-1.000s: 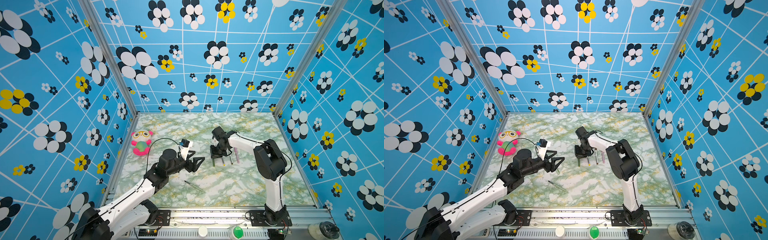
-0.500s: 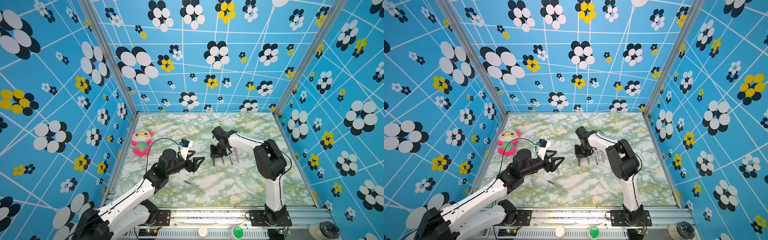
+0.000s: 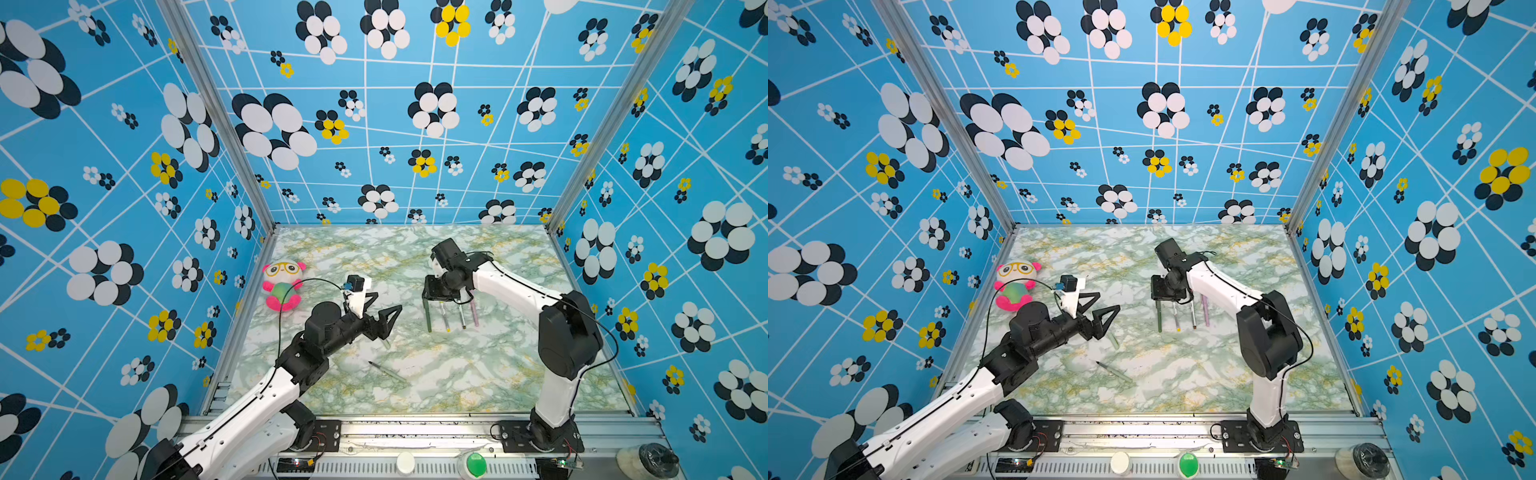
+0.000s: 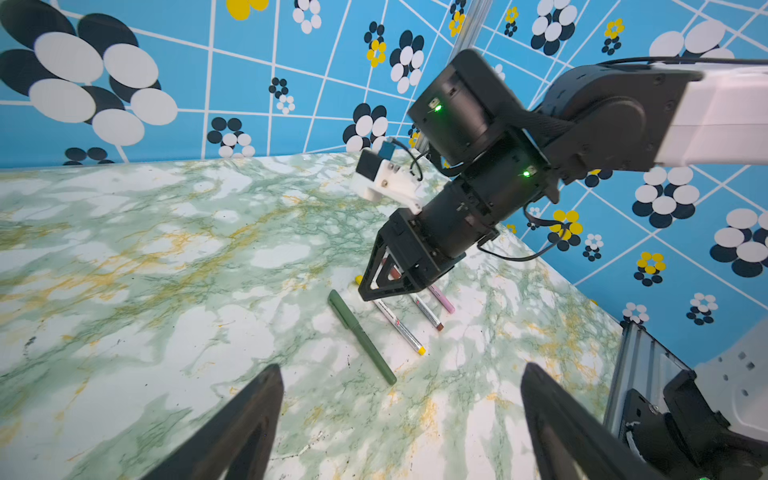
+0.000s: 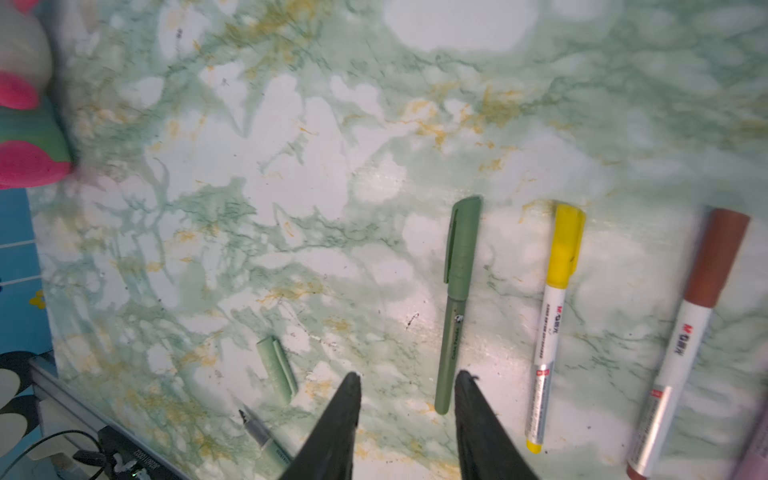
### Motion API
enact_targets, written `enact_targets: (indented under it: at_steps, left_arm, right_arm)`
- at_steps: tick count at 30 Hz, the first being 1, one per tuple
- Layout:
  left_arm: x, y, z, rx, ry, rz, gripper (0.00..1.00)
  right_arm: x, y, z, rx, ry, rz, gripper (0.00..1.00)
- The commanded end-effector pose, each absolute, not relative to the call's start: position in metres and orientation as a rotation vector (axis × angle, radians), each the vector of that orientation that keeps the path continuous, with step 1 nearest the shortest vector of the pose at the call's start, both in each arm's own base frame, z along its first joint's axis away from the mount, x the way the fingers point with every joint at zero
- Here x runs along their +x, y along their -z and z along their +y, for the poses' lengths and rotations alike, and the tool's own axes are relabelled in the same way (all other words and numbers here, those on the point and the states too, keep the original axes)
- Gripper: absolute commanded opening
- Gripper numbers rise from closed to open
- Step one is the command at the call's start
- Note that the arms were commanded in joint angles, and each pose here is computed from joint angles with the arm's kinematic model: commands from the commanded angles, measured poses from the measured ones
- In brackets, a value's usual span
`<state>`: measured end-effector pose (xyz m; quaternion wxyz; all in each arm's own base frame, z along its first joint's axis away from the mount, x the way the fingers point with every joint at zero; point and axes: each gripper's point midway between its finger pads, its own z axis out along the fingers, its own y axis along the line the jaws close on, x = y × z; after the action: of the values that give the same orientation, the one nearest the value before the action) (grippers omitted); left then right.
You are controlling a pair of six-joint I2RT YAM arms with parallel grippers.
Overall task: Insert the pens into the pen caps
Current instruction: 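Lower the capped green pen onto the table beside the yellow marker, then grasp the clear-barrel pen on the table with the right gripper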
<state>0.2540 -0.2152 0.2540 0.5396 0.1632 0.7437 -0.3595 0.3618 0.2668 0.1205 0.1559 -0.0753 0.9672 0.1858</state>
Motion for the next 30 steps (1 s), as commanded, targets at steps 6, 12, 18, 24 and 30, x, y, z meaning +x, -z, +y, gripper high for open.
enact_targets:
  at_steps: [6,12,18,24,30]
  left_arm:
    - [0.257,-0.23,-0.158,0.122,0.677,1.899,0.92]
    - [0.246,-0.201,-0.09,-0.209,0.485,1.992,0.92]
    - [0.235,-0.191,-0.056,-0.393,0.457,1.931,0.92]
    - [0.231,-0.185,-0.05,-0.429,0.449,1.94,0.92]
    - [0.231,-0.184,-0.05,-0.43,0.45,1.946,0.92]
  right_arm:
    - [0.323,-0.143,0.314,-0.65,-0.51,2.631,0.4]
    - [0.256,-0.109,0.363,-1.101,-0.471,2.541,0.4]
    - [0.206,-0.066,0.384,-1.425,-0.394,2.473,0.43]
    - [0.181,-0.042,0.398,-1.58,-0.331,2.411,0.45]
    - [0.17,-0.027,0.403,-1.639,-0.321,2.413,0.45]
